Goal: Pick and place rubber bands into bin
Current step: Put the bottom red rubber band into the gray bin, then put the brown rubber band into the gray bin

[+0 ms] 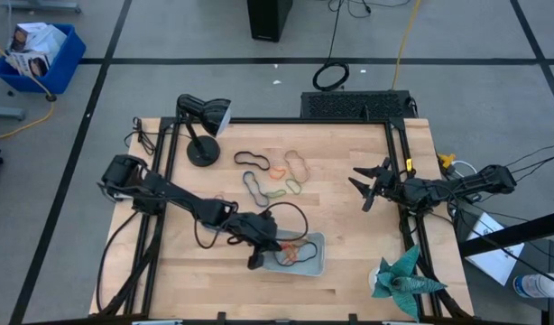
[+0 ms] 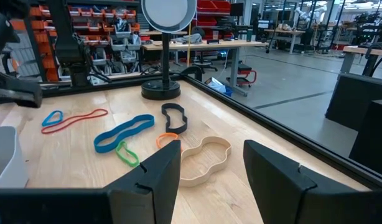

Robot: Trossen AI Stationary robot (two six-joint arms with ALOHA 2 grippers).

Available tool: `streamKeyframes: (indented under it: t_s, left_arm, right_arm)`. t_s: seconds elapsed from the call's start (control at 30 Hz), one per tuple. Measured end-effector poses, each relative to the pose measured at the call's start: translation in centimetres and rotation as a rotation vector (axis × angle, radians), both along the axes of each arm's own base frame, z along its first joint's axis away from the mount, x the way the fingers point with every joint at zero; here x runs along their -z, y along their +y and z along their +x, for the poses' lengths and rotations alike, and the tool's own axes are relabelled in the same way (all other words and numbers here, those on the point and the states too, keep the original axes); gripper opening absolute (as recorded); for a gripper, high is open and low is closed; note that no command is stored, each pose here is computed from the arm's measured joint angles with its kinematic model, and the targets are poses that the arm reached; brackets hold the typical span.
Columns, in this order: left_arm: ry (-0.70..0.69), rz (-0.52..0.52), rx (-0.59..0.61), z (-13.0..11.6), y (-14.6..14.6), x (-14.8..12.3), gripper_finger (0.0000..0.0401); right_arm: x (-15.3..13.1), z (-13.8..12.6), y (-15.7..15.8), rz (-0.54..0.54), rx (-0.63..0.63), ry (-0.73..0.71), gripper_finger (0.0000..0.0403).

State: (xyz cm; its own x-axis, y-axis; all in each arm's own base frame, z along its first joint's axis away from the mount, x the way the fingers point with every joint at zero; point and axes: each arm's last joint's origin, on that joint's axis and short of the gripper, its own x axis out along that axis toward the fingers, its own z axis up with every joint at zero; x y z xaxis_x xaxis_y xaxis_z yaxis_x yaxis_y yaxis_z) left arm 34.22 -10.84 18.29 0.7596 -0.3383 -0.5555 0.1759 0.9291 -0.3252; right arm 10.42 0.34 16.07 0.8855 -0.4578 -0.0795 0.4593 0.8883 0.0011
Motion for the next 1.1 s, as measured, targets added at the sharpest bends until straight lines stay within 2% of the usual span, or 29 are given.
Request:
streamKeyframes:
  t_s: [0.13, 0.33, 0.47, 0.6, 0.67, 0.73, 0.87, 1.0, 1.1]
  left_arm:
    - [-0.058, 0.016, 0.021, -0.3, 0.1, -1.4, 0.0036]
    - [-0.069, 0.006, 0.031, -0.5, 0.4, -2.0, 0.0102]
    - [-0.055, -0.035, 0.094, -0.4, 0.9, -2.1, 0.0145]
    - [0.001, -0.058, 0.188, -1.4, 2.2, -3.1, 0.0171]
    - [0.039, -0.016, 0.190, -2.6, 2.9, -4.0, 0.0179]
    - [0.028, 0.043, 0.147, -3.4, 3.5, -5.1, 0.0183]
    - [0.095, 0.165, 0.042, -5.7, 4.4, -6.6, 0.0184]
    - [0.116, 0.266, 0.001, -7.4, 4.6, -6.8, 0.0184]
    - [0.096, 0.286, 0.007, -8.4, 4.7, -6.1, 0.0184]
  right_arm:
    - [0.0, 0.0, 0.0, 0.000, 0.001, -0.001, 0.0169]
    - [0.0, 0.0, 0.0, 0.018, 0.002, -0.010, 0.0169]
    - [0.0, 0.0, 0.0, 0.025, 0.002, -0.013, 0.0169]
    - [-0.2, 0.0, 0.0, 0.045, 0.002, -0.041, 0.0169]
    - [-0.5, 0.0, 0.0, 0.050, 0.000, -0.075, 0.0169]
    - [-0.9, 0.0, 0.0, 0.049, 0.001, -0.108, 0.0169]
    - [-1.6, 0.0, 0.0, 0.012, -0.003, -0.161, 0.0169]
    - [-2.7, -0.1, 0.0, 0.025, 0.004, -0.272, 0.0169]
    - [-3.1, -0.2, -0.1, -0.041, 0.009, -0.274, 0.0169]
